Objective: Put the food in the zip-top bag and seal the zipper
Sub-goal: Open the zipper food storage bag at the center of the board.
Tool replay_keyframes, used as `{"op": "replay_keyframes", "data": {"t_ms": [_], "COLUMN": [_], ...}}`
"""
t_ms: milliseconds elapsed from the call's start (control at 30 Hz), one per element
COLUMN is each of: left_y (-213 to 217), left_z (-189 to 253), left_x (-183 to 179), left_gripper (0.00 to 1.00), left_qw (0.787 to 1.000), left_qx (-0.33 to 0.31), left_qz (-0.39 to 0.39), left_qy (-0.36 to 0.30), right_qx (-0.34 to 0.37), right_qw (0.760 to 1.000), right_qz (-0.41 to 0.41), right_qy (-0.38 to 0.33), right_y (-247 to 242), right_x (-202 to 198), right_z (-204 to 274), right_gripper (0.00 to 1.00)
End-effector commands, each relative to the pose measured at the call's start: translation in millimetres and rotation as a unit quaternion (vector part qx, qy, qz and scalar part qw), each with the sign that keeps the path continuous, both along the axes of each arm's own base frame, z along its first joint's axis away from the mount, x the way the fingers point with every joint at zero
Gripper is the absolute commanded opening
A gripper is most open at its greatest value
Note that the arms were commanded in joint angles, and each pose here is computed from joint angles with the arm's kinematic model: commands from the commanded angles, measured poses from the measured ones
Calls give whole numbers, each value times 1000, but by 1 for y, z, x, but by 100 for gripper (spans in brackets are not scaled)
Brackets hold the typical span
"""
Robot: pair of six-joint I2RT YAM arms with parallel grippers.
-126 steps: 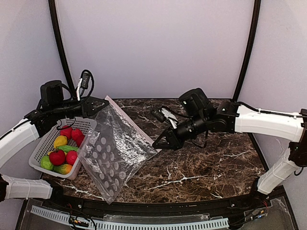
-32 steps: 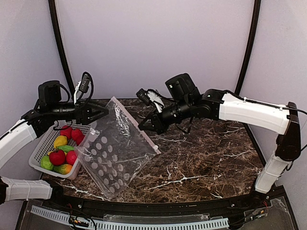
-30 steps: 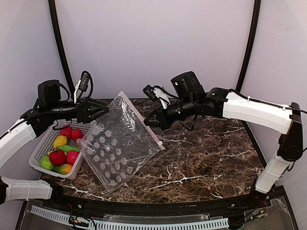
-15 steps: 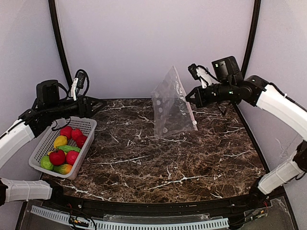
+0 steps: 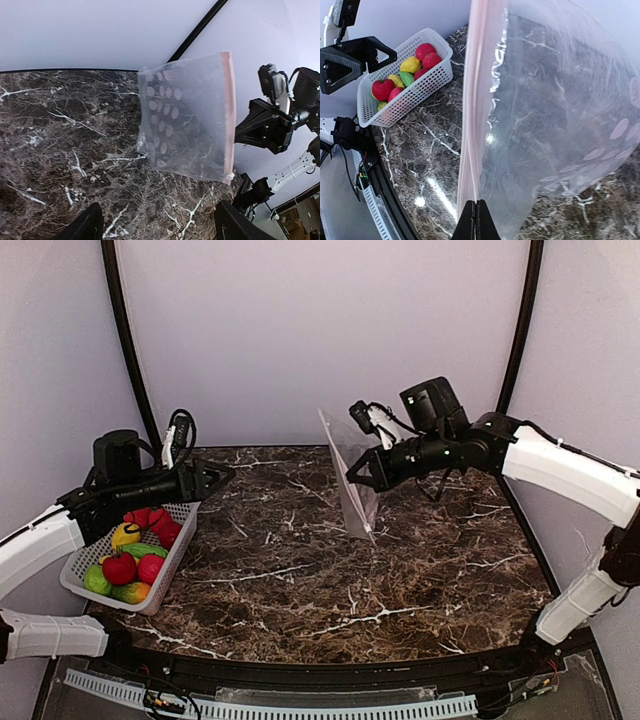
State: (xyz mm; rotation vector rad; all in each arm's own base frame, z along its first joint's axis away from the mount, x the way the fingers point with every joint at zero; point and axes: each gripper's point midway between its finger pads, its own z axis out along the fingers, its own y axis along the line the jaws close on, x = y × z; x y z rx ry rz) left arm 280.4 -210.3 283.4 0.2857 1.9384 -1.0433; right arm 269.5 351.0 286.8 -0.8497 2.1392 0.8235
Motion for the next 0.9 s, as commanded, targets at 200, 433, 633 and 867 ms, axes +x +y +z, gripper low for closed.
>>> {"op": "replay_keyframes", "data": {"t_ms": [200,433,633,867], "left_y": [-61,-86,-100,-112], "left_z": [-17,-35,-40,-38], "left_x": [-14,-17,-17,-11], "left_gripper": [75,74,74,67], "left_qw": [996,992,991,992], "left_qx": [-75,-97,-101,-97], "left_qz": [-34,-43,-56,-64], "left_qy": [33,61,66,58], "right_qx": [96,98,96,94], "right_qw": [993,992,992,991], "right_qz": [47,42,43,45], "right_qy": [58,67,74,78], "right_y": [75,86,89,91], "right_x": [-10,-7,-8,-9], "right_z": [-23,-34,-40,-44], "right_gripper": [0,0,0,0]}}
